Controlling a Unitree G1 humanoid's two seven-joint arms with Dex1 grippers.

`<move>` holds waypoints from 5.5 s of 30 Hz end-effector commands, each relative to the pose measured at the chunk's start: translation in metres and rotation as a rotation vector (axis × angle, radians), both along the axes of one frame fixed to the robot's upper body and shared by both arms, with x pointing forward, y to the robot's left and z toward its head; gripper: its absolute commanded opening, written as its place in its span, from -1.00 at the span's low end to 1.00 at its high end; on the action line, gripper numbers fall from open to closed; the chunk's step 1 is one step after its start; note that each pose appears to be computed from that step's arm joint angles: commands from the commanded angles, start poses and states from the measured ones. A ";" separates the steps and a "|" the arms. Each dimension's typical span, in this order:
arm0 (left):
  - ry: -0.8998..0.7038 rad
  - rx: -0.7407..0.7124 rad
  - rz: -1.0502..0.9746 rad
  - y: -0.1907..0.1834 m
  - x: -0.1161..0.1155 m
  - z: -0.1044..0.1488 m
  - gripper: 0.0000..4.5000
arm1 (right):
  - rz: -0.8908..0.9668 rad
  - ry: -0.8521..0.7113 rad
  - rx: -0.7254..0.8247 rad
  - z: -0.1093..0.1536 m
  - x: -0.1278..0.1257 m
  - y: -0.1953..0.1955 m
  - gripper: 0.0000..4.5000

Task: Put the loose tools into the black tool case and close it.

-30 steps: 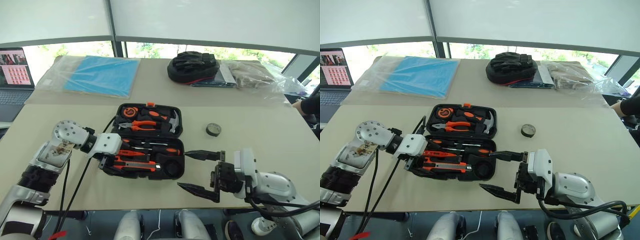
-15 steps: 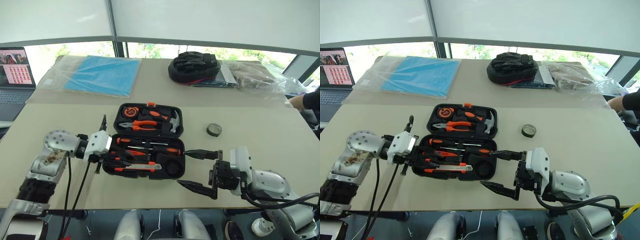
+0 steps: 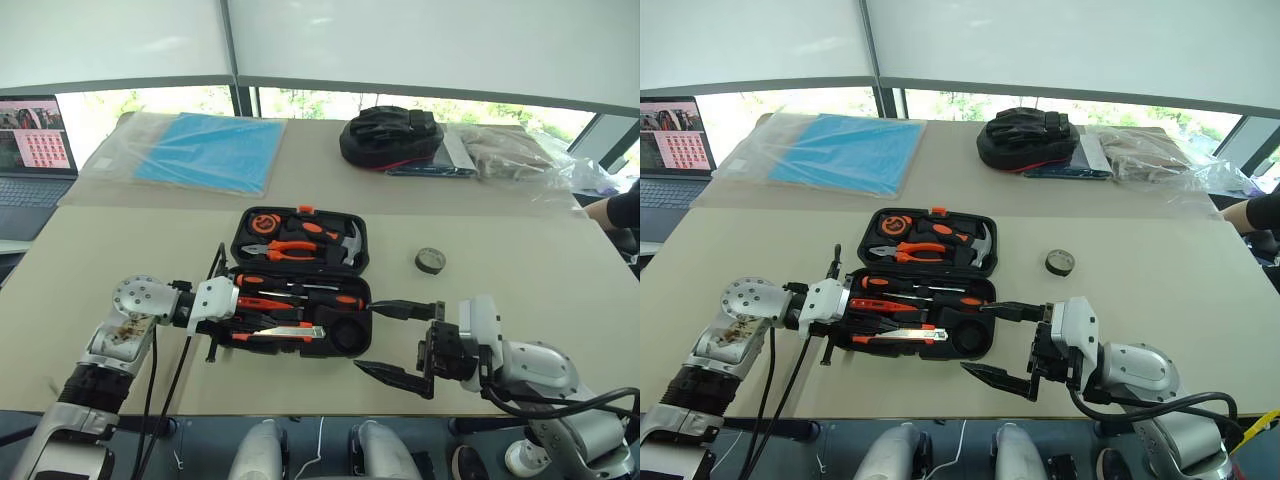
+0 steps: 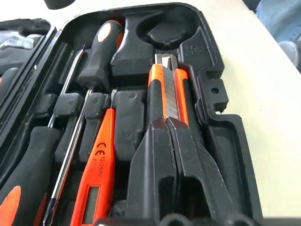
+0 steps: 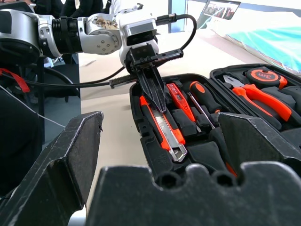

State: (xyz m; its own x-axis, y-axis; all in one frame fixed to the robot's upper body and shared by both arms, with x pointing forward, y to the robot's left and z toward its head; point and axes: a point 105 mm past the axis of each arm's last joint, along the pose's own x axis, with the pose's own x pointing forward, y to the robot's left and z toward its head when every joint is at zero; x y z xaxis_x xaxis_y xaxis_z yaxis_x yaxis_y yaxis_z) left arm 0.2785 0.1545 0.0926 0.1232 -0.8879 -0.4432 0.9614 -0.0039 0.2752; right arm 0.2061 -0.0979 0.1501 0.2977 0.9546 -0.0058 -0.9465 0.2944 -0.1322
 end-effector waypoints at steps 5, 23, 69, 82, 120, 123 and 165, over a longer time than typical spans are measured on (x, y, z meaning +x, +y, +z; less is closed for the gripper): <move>0.095 0.084 0.078 0.009 -0.005 -0.036 -0.97 | 0.005 -0.044 0.016 0.009 -0.002 0.002 1.00; -0.067 -0.516 0.350 0.068 0.015 0.102 0.71 | -0.676 -0.075 -0.060 -0.022 -0.007 -0.137 1.00; 0.013 -0.449 0.212 0.051 -0.032 0.057 1.00 | 0.185 -0.041 -0.573 0.025 0.137 -0.045 -0.95; 0.048 -0.394 0.203 0.056 -0.042 0.044 1.00 | 0.333 0.152 -0.644 -0.025 0.054 0.028 -0.95; -0.061 -0.400 0.883 0.135 0.017 0.041 0.76 | 0.059 0.130 -0.471 0.006 0.098 -0.031 0.53; -0.061 -0.396 1.023 0.139 0.038 0.029 0.33 | -0.145 0.003 -0.456 -0.003 0.131 -0.041 0.14; 0.327 -0.048 0.755 0.062 0.031 -0.021 -0.48 | -0.215 0.188 -0.480 -0.029 0.103 -0.076 -0.49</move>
State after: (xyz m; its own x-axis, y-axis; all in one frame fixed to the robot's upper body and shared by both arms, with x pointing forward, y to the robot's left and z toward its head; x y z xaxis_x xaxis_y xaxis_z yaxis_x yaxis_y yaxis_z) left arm 0.3170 0.1975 0.0852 0.5776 -0.6971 -0.4248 0.7731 0.6342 0.0105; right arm 0.3105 -0.1692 0.1020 0.4203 0.7370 -0.5294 -0.8948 0.4333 -0.1071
